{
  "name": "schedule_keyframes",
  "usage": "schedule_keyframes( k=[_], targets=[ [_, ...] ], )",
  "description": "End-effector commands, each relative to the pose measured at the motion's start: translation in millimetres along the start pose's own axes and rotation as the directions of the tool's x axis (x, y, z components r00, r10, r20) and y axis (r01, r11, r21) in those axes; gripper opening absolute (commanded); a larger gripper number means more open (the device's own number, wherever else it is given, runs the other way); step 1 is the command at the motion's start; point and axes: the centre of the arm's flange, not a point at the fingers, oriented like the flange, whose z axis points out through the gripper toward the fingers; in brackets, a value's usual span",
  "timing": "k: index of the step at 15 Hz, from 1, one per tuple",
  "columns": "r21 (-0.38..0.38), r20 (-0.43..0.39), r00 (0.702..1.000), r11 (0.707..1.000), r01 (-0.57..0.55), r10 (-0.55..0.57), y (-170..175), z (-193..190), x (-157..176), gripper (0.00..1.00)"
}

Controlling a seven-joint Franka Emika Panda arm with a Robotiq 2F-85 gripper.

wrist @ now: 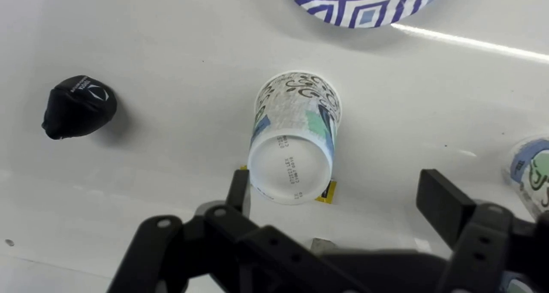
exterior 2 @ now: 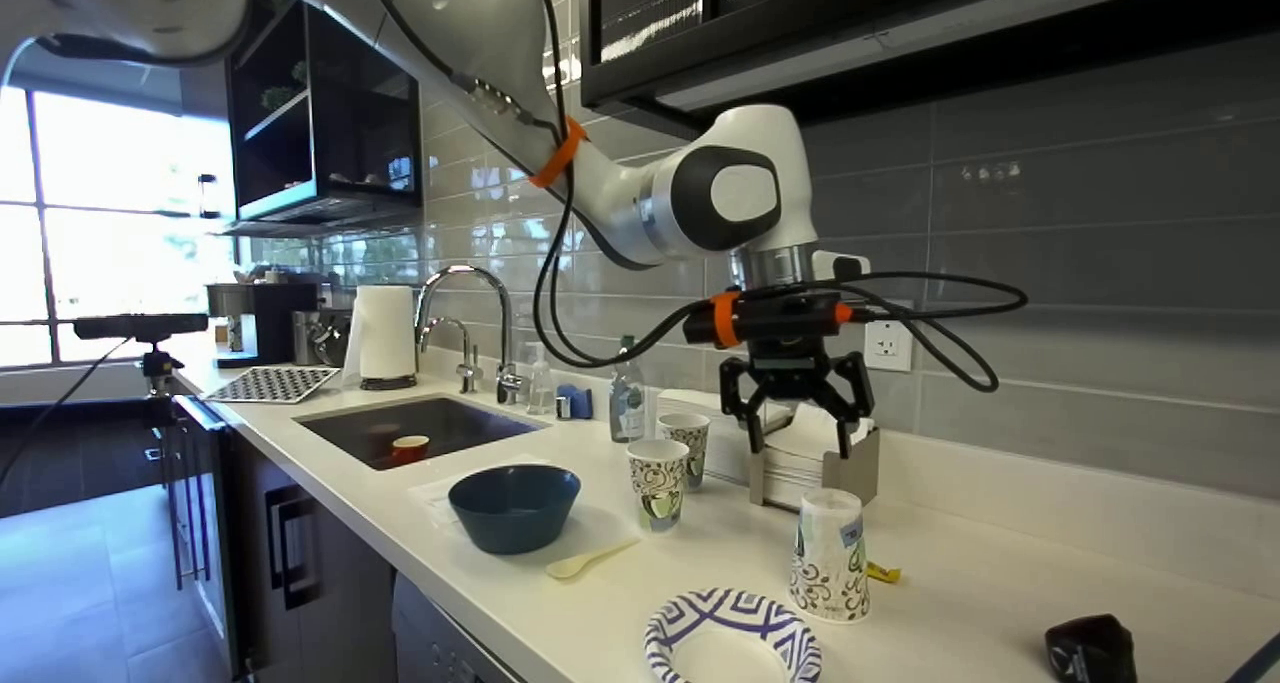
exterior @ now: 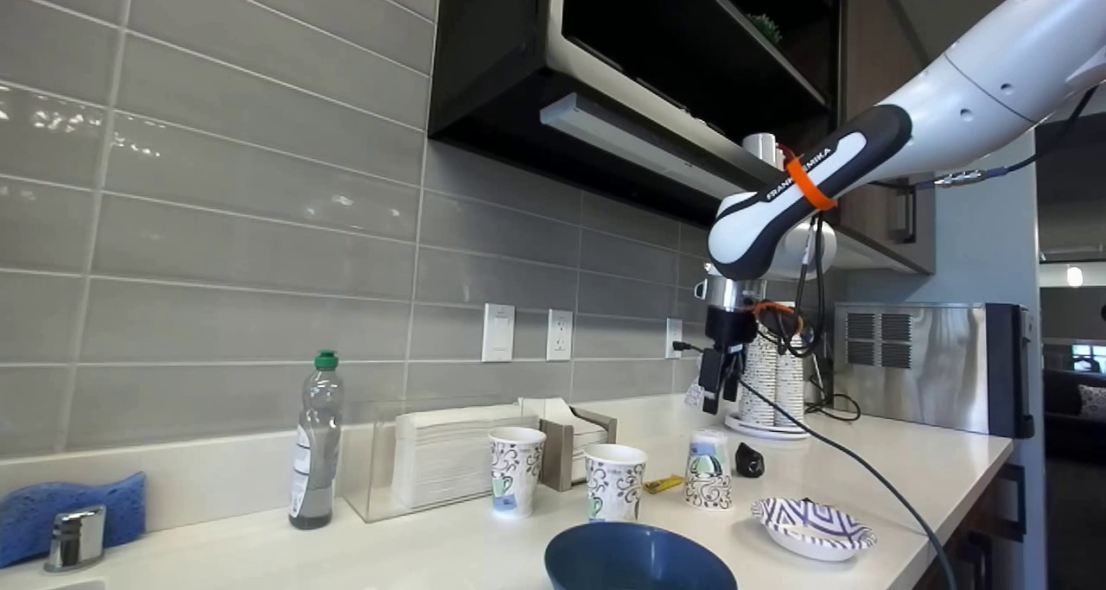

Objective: Move the paper cup on the right slightly to the left and then turn the paper cup in the middle over

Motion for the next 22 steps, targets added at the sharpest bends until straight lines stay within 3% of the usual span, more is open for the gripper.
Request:
schedule_keyframes(
  k=[1,10,22],
  targets=[
    [0.007,-0.002,0.999,0.999,-0.044,0.044,6,12,0,1.00],
    [0.026,-0.019,0.996,0.995,-0.091,0.092,14,45,9,1.00],
    [0.036,-0.032,0.992,0.992,-0.122,0.123,32,57,20,1.00]
  ],
)
